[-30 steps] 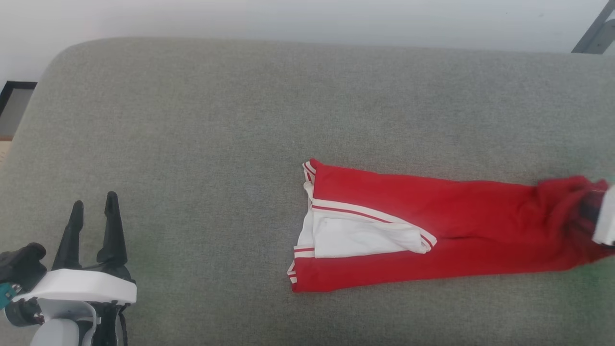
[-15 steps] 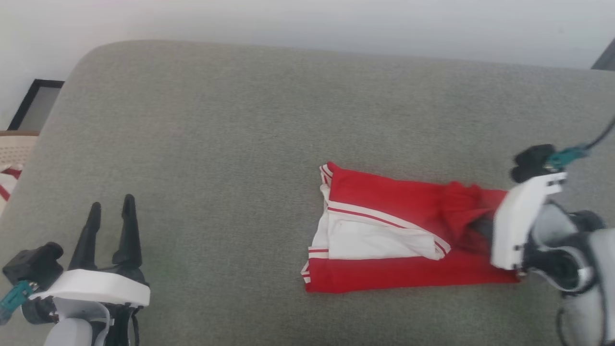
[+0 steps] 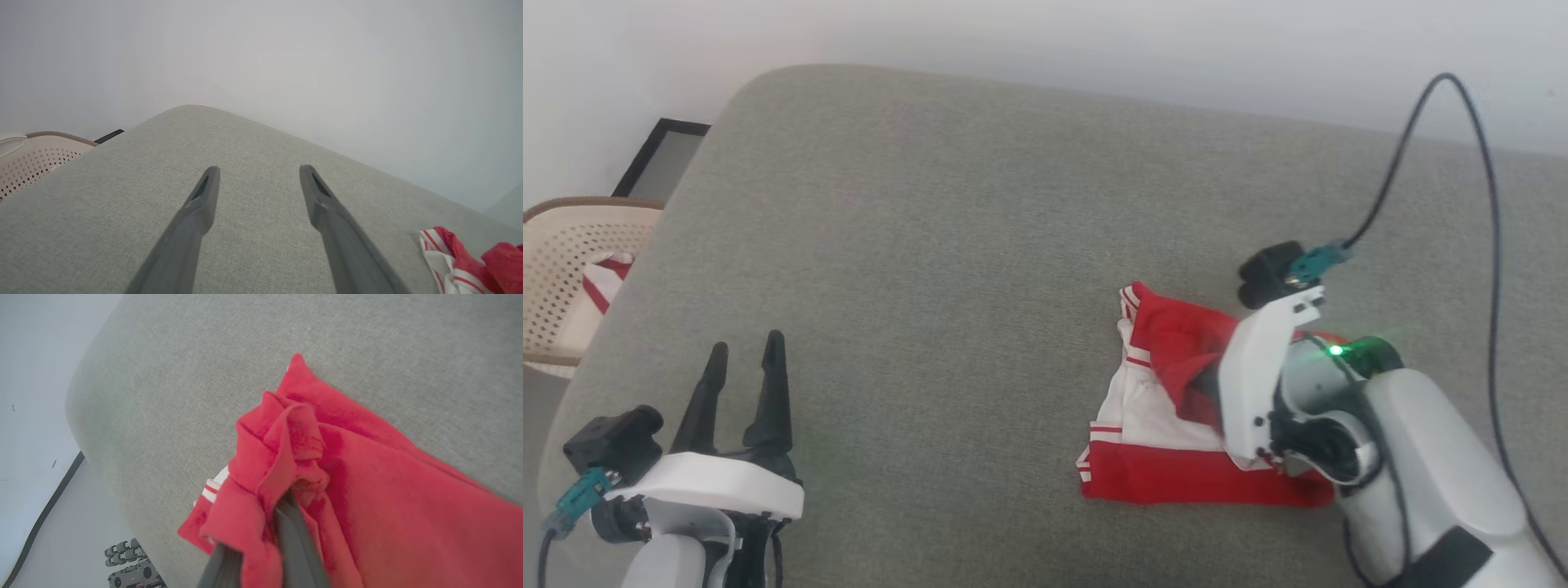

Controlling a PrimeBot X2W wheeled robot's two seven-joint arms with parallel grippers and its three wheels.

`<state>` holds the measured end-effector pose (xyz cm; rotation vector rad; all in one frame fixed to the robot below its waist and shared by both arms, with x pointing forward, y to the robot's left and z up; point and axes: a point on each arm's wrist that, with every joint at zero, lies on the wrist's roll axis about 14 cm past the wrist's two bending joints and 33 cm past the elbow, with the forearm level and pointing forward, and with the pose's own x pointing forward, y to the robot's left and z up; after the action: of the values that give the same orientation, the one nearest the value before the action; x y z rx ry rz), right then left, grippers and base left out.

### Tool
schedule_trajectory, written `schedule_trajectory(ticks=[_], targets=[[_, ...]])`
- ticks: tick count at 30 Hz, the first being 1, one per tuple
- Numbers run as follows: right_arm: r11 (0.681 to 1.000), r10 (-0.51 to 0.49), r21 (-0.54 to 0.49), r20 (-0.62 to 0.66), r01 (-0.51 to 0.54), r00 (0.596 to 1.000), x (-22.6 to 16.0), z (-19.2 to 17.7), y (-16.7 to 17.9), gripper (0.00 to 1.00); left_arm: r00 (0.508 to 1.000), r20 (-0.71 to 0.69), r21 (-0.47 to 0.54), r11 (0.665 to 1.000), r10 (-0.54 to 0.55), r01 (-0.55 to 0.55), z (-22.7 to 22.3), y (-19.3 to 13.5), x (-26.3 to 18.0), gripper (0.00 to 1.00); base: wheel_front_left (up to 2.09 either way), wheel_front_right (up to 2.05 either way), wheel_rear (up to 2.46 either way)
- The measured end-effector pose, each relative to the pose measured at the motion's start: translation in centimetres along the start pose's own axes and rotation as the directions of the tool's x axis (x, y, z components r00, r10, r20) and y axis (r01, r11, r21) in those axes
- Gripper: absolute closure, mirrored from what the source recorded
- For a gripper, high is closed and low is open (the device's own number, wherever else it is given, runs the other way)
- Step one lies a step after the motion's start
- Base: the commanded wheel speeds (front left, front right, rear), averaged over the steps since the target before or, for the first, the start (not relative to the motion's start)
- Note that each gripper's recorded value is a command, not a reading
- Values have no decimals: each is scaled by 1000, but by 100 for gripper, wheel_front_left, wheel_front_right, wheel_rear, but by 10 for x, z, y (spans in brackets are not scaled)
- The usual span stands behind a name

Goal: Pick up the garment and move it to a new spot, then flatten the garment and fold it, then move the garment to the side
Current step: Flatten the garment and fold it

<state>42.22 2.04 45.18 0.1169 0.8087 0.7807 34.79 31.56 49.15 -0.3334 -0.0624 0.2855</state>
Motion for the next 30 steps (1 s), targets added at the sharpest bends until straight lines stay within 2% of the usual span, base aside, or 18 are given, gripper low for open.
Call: schedule_trajectory(ticks=[4, 6, 7, 8, 14, 23, 30], targets=[[1000, 9, -21, -14, -9, 1000, 13, -2, 9, 100, 1000, 4, -8, 1000, 8, -8, 2, 2, -2, 0, 0, 0, 0], [999, 2, -47, -31, -3, 1000, 18, -6, 11, 83, 1000, 6, -9, 1000, 9, -9, 2, 3, -3, 0, 0, 0, 0], [998, -1, -60, -34, -1, 999, 20, -6, 12, 64, 1000, 6, -10, 1000, 8, -8, 2, 2, -3, 0, 0, 0, 0], [998, 1, -63, -33, -3, 999, 22, -6, 13, 0, 1000, 6, -10, 1000, 8, -8, 3, 2, -3, 0, 0, 0, 0], [996, 18, -93, 14, -17, 1000, 18, 7, 22, 0, 1000, 17, -13, 1000, 0, 0, 7, 2, -1, 0, 0, 0, 0], [993, -15, -111, 197, 37, 980, -21, 44, 4, 0, 999, 17, -8, 1000, -27, 27, 7, -4, 3, 0, 0, 0, 0], [985, -127, -61, 379, 162, 917, -74, 65, -37, 0, 997, 11, 3, 997, -73, 73, 6, -16, 10, 0, 0, 0, 0]])
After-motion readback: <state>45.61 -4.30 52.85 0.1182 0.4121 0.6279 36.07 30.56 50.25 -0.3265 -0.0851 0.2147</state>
